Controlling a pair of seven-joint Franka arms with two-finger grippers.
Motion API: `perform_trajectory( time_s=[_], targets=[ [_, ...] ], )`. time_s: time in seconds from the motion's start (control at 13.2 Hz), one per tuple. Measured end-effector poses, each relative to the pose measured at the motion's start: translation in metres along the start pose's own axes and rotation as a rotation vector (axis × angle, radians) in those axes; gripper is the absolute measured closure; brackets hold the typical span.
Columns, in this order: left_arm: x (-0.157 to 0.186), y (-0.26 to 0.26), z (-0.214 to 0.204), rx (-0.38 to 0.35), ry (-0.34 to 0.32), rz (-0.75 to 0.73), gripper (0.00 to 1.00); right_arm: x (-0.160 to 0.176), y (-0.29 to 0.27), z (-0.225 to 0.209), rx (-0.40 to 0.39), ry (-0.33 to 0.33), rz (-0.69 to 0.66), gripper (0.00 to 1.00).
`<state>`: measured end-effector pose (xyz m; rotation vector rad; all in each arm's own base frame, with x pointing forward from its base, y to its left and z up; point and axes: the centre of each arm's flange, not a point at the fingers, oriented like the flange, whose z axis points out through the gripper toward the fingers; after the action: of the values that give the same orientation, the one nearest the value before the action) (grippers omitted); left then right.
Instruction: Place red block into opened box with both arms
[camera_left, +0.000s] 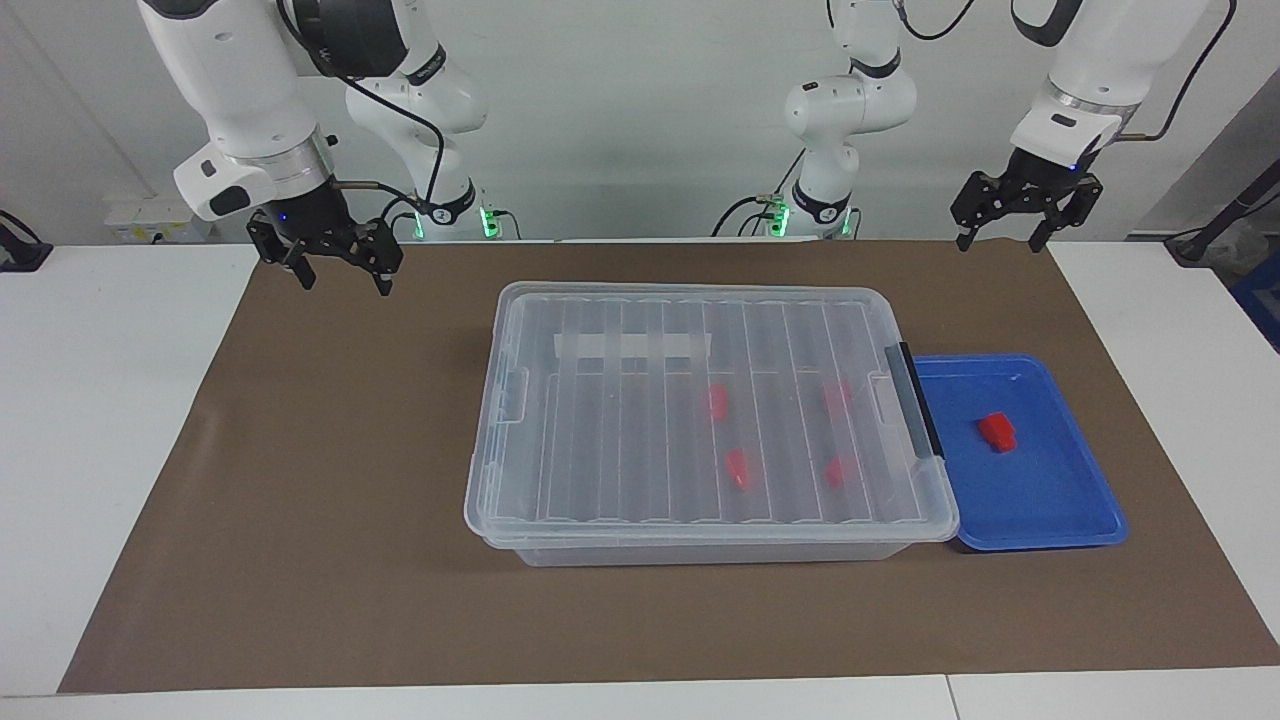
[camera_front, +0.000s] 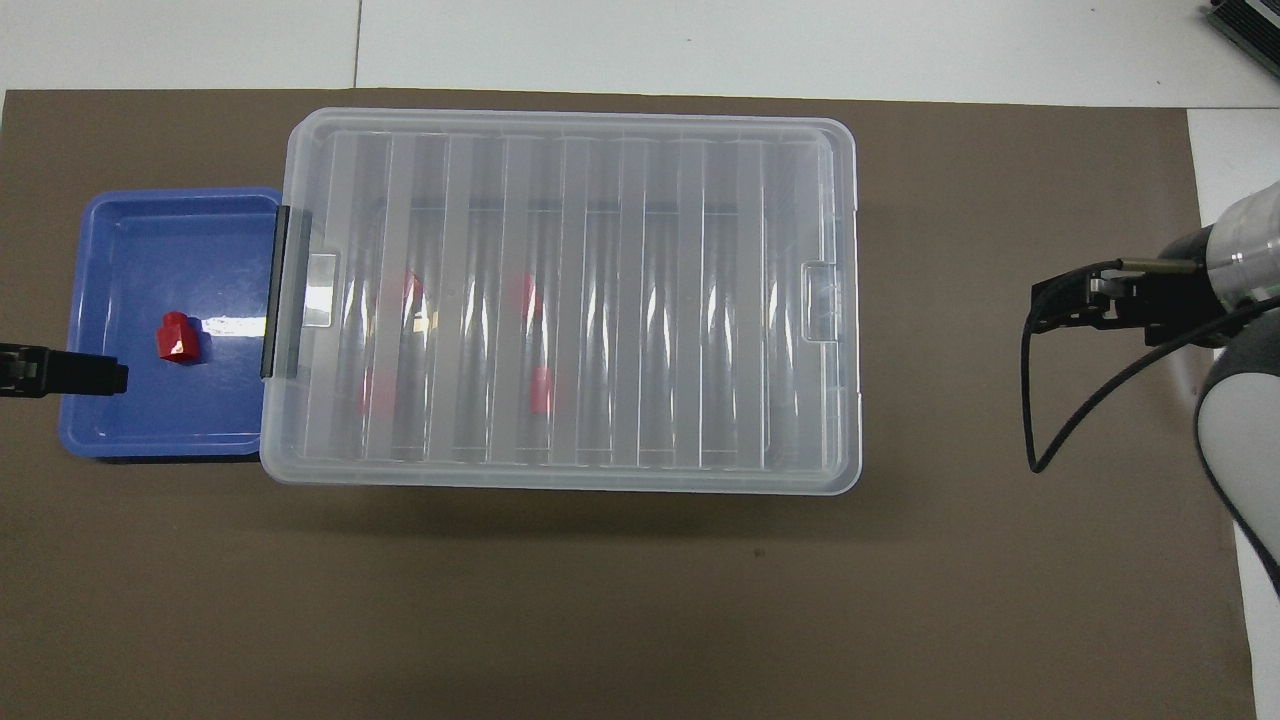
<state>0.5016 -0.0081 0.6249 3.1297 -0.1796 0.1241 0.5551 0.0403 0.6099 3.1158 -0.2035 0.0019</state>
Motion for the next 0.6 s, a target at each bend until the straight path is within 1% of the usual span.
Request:
perform_trajectory(
  time_s=[0.3, 0.45, 0.53, 0.6],
  targets=[
    [0.010, 0.008, 0.012, -0.047, 0.004, 0.009, 0.00, 0.000, -0.001, 0.000, 0.001, 0.005, -0.001, 0.00],
    [0.015, 0.009, 0.020, -0.055, -0.004, 0.009, 0.00, 0.002, -0.004, 0.001, 0.005, 0.020, -0.007, 0.00],
    [0.018, 0.010, 0.026, -0.057, -0.013, 0.010, 0.00, 0.003, -0.009, 0.003, 0.008, 0.033, -0.013, 0.01],
    [0.021, 0.010, 0.032, -0.058, -0.023, 0.009, 0.00, 0.005, -0.016, 0.009, 0.013, 0.046, -0.014, 0.04]
  ],
)
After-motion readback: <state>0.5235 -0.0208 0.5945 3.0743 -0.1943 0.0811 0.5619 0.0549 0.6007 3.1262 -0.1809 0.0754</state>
